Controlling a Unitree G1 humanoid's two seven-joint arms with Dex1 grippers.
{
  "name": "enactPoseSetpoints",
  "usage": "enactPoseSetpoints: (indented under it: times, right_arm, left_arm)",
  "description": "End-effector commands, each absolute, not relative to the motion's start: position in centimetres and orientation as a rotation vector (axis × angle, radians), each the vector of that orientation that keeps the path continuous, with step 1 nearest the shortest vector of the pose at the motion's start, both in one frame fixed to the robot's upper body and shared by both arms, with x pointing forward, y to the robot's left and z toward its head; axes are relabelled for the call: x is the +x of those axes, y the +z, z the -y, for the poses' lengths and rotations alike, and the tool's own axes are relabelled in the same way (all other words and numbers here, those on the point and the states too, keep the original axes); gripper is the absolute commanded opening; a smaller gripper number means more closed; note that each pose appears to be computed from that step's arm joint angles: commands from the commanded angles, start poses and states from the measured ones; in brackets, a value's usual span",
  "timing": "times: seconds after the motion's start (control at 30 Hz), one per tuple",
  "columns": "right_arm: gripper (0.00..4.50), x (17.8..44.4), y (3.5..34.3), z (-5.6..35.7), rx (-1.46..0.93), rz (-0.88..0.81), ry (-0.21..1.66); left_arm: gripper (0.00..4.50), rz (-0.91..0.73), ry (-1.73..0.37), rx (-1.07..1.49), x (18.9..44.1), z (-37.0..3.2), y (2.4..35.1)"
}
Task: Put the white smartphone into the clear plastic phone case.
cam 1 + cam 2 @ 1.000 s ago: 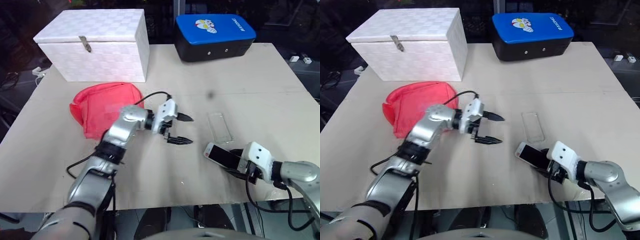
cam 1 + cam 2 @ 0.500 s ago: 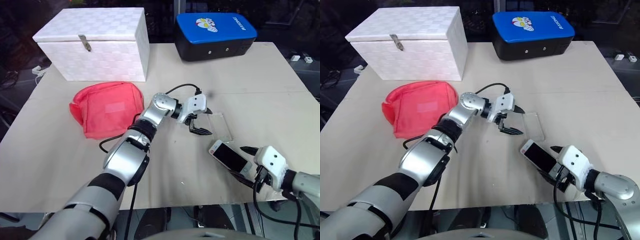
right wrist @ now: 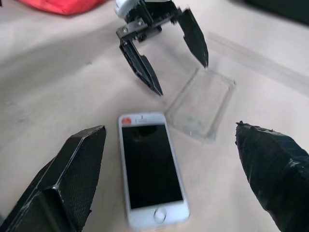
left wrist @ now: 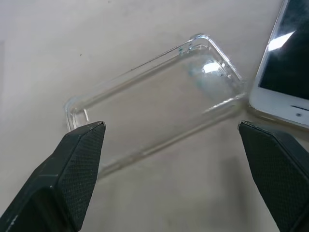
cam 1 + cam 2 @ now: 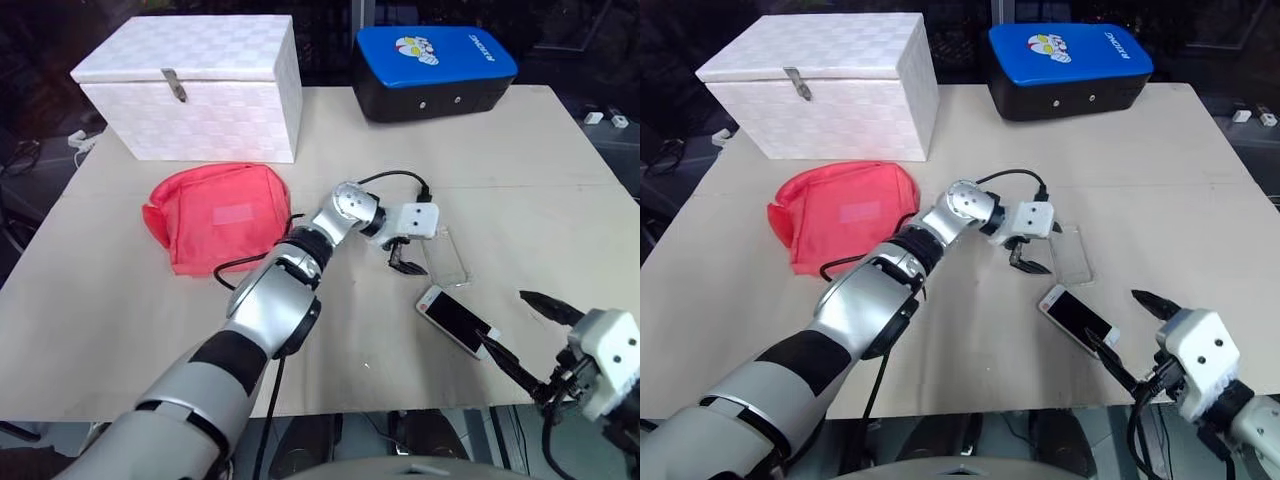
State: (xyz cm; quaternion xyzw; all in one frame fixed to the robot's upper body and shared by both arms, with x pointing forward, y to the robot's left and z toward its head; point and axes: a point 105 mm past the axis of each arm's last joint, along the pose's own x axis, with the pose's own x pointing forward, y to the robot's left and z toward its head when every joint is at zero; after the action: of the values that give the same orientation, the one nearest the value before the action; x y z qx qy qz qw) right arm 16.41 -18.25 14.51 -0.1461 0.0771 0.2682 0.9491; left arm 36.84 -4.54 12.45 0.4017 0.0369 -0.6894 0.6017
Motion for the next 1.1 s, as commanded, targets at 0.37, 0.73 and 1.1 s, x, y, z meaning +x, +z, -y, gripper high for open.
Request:
enactPoseSetpoints:
  times: [0.37, 0.73, 1.1]
  right_arm:
    - [4.5, 15.5, 15.5, 17.1, -0.303, -0.094, 0.519]
    - [4.5, 16.0, 14.5, 16.1, -0.399, -0.162, 0.627]
    - [4.5, 18.8, 12.9, 16.0, -0.436, -0.208, 0.749]
  left_arm:
    - [0.94, -0.263, -1.647, 1.072, 36.2, 4.7, 10.6]
    - [0.03, -0.33, -1.643, 0.706, 37.3, 0.1, 13.8]
    - [0.03, -0.505, -1.538, 0.631, 31.1, -8.3, 11.5]
